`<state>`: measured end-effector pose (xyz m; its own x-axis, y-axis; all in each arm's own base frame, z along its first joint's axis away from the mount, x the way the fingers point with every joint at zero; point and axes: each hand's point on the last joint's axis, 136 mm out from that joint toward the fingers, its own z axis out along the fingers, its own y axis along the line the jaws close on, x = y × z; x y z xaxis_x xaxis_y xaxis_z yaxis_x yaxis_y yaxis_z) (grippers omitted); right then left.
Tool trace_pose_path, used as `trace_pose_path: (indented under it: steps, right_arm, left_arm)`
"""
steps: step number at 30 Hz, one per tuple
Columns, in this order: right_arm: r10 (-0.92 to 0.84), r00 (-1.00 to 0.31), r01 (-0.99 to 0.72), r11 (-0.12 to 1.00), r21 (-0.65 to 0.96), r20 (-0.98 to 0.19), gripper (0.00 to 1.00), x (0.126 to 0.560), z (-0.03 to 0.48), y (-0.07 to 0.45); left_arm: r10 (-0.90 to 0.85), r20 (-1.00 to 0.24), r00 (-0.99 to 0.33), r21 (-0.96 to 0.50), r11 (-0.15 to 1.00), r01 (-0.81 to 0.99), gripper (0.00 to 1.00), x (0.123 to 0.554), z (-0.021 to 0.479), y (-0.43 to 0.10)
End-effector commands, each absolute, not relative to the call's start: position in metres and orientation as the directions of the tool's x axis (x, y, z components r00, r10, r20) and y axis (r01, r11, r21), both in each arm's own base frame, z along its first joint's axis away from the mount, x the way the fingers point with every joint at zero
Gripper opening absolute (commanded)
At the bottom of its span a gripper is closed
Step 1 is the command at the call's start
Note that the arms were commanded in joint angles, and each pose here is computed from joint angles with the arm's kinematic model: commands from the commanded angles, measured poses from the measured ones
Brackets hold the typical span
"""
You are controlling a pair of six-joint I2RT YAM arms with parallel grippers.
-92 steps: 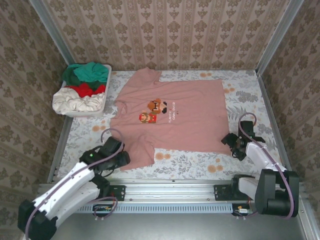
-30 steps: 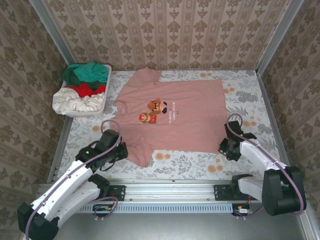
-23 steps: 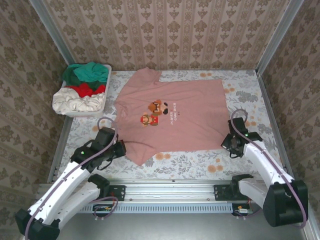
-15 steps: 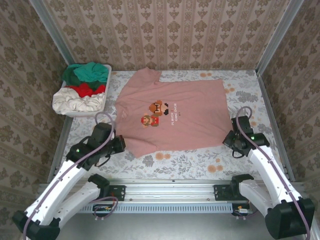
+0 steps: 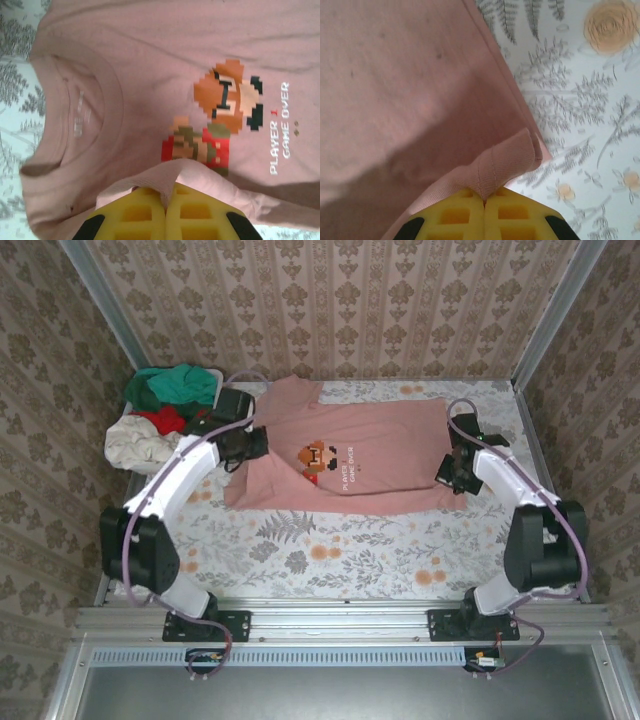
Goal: Fold and stack the t-shirts
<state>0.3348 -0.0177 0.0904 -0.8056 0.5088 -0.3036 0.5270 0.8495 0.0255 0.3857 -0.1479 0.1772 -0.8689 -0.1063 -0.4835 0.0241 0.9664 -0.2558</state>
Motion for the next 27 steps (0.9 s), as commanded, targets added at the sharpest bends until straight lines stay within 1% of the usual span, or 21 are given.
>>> trace_pose_path:
  steps: [1,6,12,14,21,25,27]
  right_arm:
    - [0.481,-0.818,0.499,0.866,0.026,-0.316,0.0,0.36,0.092,-0.024]
    - [0.464,-0.836,0.48,0.877,0.019,-0.291,0.0,0.388,0.08,-0.026]
    - [0.443,-0.853,0.457,0.889,0.017,-0.275,0.0,0.411,0.068,-0.026]
    - [0.445,-0.858,0.459,0.888,0.004,-0.257,0.0,0.412,0.065,-0.028]
    - [0.442,-0.854,0.459,0.888,0.002,-0.275,0.0,0.417,0.067,-0.036]
    - [0.436,-0.869,0.455,0.89,-0.029,-0.235,0.0,0.418,0.058,-0.042]
    - [0.438,-0.867,0.459,0.888,-0.038,-0.238,0.01,0.42,0.056,-0.044]
  left_arm:
    - [-0.066,-0.458,-0.886,-0.239,0.97,0.052,0.0,0.408,0.165,-0.146]
    - [-0.067,-0.423,-0.904,-0.235,0.971,0.038,0.0,0.434,0.149,-0.145]
    - [-0.056,-0.395,-0.917,-0.208,0.978,0.029,0.0,0.458,0.136,-0.141]
    - [-0.051,-0.377,-0.925,-0.191,0.981,0.024,0.0,0.462,0.129,-0.138]
    - [-0.076,-0.384,-0.92,-0.192,0.981,0.0,0.0,0.475,0.127,-0.123]
    - [-0.075,-0.38,-0.922,-0.187,0.982,-0.003,0.0,0.482,0.125,-0.121]
    - [-0.08,-0.377,-0.923,-0.181,0.983,-0.011,0.0,0.486,0.121,-0.119]
